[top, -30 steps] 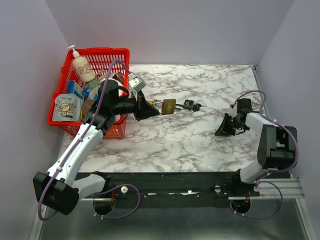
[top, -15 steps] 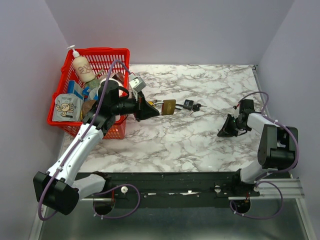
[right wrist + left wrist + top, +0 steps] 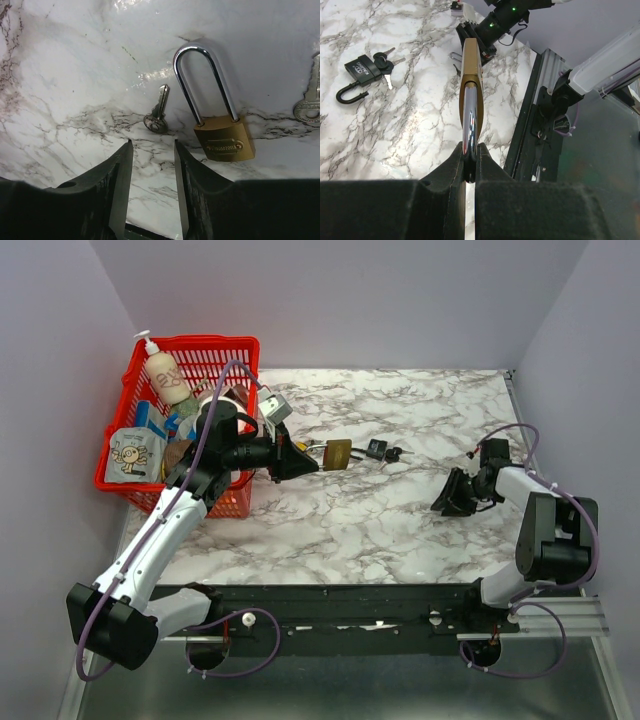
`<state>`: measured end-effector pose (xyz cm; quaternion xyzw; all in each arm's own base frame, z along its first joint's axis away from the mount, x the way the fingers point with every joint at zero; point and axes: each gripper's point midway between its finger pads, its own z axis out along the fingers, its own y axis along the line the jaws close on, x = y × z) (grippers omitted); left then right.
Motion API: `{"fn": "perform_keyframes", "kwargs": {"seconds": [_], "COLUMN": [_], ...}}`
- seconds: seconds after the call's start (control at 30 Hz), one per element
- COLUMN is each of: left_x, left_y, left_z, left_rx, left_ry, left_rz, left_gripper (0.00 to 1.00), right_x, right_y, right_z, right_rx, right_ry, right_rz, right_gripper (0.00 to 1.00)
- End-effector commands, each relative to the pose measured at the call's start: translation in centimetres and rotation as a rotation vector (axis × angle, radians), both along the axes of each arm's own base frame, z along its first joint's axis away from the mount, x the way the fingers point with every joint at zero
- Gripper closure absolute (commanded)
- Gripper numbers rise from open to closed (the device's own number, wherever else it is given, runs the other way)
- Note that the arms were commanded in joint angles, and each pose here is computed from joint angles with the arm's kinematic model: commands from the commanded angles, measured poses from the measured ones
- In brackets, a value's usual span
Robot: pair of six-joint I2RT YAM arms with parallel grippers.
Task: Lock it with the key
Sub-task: Place the key at the center of the board.
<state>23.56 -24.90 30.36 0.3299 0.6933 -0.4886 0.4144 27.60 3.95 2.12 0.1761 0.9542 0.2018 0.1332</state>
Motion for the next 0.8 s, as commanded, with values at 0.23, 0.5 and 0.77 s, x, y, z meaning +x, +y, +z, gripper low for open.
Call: {"fn": "perform_keyframes", "kwargs": {"seconds": [0.23, 0.5, 0.77], "left_x": [-0.6, -1.8, -4.3], "left_y": [-1.1, -2.3, -4.6], "left_z": [-0.2, -2.3, -2.6], "left_rx": [-0.055, -0.048, -0.013], "left_ry": [0.115, 0.330, 0.360], "left_rz": [-0.037, -0.054, -0.160], "left_gripper": [1.00, 1.00, 1.00], "right_x": [0.7, -1.1, -6.5], "right_y": [8.3, 12.6, 17.2], "right_z": [13.3, 23.5, 26.2], "right_rx": [0.210, -0.141, -0.145], "right_ry": [-0.448, -1.057, -1.266], "right_rz": [0.473, 1.028, 1.402], "right_gripper": [0.00, 0.00, 0.00]}}
